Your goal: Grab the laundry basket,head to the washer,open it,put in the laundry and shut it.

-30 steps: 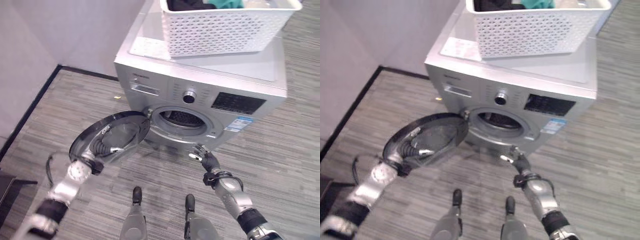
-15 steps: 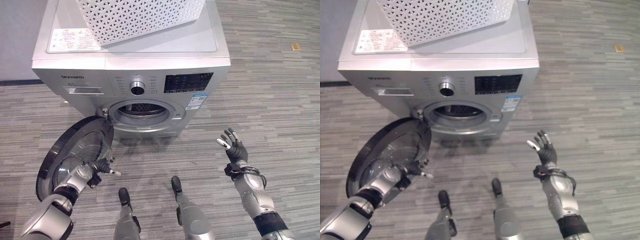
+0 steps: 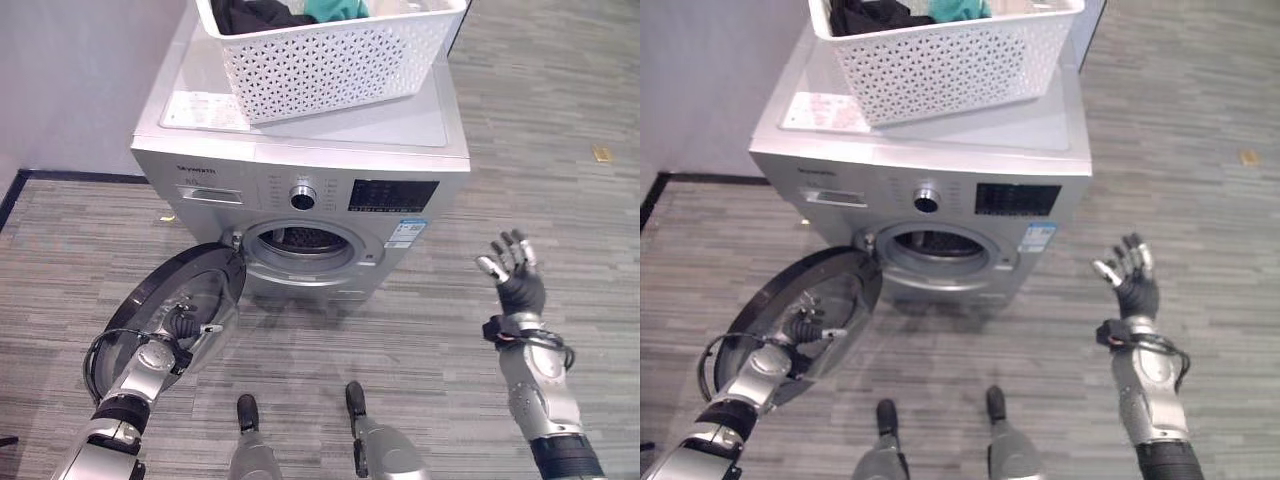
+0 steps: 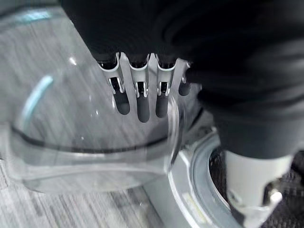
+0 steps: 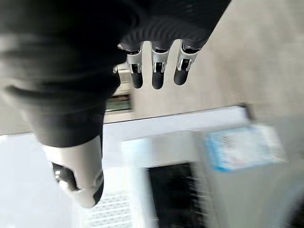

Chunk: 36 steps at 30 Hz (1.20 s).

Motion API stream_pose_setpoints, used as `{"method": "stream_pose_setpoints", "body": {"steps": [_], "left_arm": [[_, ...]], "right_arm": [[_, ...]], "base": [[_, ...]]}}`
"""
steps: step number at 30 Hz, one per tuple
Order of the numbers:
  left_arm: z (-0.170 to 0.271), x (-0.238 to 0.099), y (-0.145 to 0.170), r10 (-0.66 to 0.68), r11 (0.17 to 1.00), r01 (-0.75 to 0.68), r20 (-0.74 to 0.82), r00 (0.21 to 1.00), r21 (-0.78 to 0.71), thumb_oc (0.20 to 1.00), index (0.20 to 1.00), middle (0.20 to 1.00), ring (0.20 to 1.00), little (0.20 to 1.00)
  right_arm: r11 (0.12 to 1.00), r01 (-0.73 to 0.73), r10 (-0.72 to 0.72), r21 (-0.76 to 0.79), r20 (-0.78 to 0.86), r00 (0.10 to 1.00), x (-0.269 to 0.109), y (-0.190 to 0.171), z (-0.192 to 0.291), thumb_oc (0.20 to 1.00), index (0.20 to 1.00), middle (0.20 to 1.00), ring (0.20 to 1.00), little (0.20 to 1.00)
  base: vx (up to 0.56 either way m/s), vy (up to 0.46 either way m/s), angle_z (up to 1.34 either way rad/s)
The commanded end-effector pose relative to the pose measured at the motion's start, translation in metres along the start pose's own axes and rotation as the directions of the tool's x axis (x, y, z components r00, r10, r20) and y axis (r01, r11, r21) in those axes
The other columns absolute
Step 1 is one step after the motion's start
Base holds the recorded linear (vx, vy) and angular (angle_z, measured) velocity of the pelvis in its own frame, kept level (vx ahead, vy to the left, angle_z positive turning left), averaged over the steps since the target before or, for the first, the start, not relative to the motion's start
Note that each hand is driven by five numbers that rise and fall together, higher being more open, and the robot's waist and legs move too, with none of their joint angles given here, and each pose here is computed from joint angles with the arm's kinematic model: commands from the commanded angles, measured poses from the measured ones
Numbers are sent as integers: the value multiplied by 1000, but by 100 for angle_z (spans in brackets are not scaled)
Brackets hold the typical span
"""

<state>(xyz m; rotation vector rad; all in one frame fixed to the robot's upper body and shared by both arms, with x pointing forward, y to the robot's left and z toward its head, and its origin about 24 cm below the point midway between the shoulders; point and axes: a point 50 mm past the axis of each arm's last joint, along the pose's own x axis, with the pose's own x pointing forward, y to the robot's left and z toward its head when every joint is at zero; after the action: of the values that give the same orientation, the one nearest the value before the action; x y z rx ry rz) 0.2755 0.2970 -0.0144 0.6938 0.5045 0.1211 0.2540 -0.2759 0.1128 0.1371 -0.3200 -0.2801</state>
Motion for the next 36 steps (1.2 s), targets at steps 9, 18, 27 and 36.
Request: {"method": "stream_pose_setpoints", "body": {"steps": [9, 18, 27, 36], "left_arm": [[-10, -3, 2, 14, 994, -13, -5, 1000, 108, 1000, 1000, 1000, 1000, 1000], [-12, 1, 20, 21, 990, -17, -26, 999, 141, 1000, 1000, 1000, 1000, 1000], [-49, -10, 11, -9, 993, 25, -138, 990, 111, 1000, 1000, 1000, 1000, 1000], [-53, -12, -13, -60, 990, 80, -162, 985, 114, 1000, 1000, 1000, 1000, 1000]], "right_arm": [[925, 245, -32, -290, 583, 812, 51, -17, 154, 1000, 1000, 1000, 1000, 1000], [830, 233, 106, -506, 553, 826, 106, -2, 227, 1000, 1000, 1000, 1000, 1000], [608, 230, 134, -760, 384, 914, 123, -19, 246, 1000, 1000, 1000, 1000, 1000], [380, 223, 178, -898, 307, 935, 151, 18, 290, 1000, 1000, 1000, 1000, 1000]], "base": [[86, 179, 31], [148, 0, 3], [262, -295, 66], [152, -208, 28]]}}
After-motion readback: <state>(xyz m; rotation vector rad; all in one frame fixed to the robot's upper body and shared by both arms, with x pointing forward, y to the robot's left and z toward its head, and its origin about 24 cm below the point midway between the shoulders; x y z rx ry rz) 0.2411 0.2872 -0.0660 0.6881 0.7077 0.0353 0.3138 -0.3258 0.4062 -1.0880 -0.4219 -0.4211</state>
